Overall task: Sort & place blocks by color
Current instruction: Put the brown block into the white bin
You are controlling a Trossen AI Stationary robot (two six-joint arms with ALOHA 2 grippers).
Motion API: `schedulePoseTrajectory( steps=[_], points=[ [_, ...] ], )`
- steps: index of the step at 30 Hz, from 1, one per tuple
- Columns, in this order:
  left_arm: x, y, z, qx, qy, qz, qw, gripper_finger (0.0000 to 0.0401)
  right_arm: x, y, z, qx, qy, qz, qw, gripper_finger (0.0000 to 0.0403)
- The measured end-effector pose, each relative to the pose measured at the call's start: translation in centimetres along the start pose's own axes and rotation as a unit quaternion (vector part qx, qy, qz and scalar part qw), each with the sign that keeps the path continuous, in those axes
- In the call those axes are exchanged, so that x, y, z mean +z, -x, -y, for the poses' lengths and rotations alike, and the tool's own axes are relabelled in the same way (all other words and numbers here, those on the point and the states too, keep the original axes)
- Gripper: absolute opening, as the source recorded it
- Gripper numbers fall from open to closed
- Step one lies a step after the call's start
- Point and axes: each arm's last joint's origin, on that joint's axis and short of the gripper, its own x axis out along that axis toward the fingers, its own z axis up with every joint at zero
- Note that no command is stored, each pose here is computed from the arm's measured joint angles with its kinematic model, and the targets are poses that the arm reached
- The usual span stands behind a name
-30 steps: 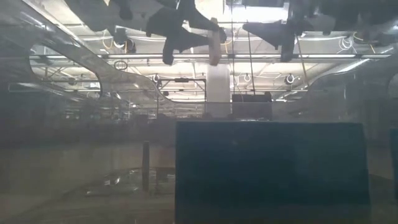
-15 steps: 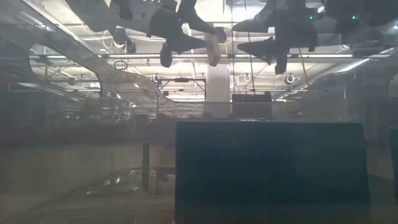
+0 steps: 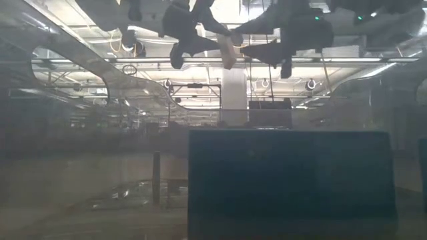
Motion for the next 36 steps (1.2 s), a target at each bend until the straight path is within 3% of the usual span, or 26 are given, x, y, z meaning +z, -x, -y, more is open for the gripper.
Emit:
schedulePoseTrajectory(
  steps=[5,13,24,36],
  points=[
    [-0.1,-0.3,0.1,0.020,-0.018,-0.031,0.999,0.0131,0.5,-1.7,-0.8,-0.043,0.066,-0.050,0.996,0.0222],
    [0.1,-0.3,0.2,0.018,-0.011,-0.026,0.999,0.0131,1.0,-2.0,-0.7,-0.109,0.108,-0.031,0.988,0.0221],
    [0.5,-0.4,0.4,0.007,-0.001,-0.006,1.000,0.0131,1.6,-2.3,-0.5,-0.089,0.093,-0.012,0.992,0.0195],
    [1.0,-0.4,0.6,-0.006,0.008,0.015,1.000,0.0131,2.1,-2.6,0.1,-0.087,0.088,-0.003,0.992,0.0194]
  ],
)
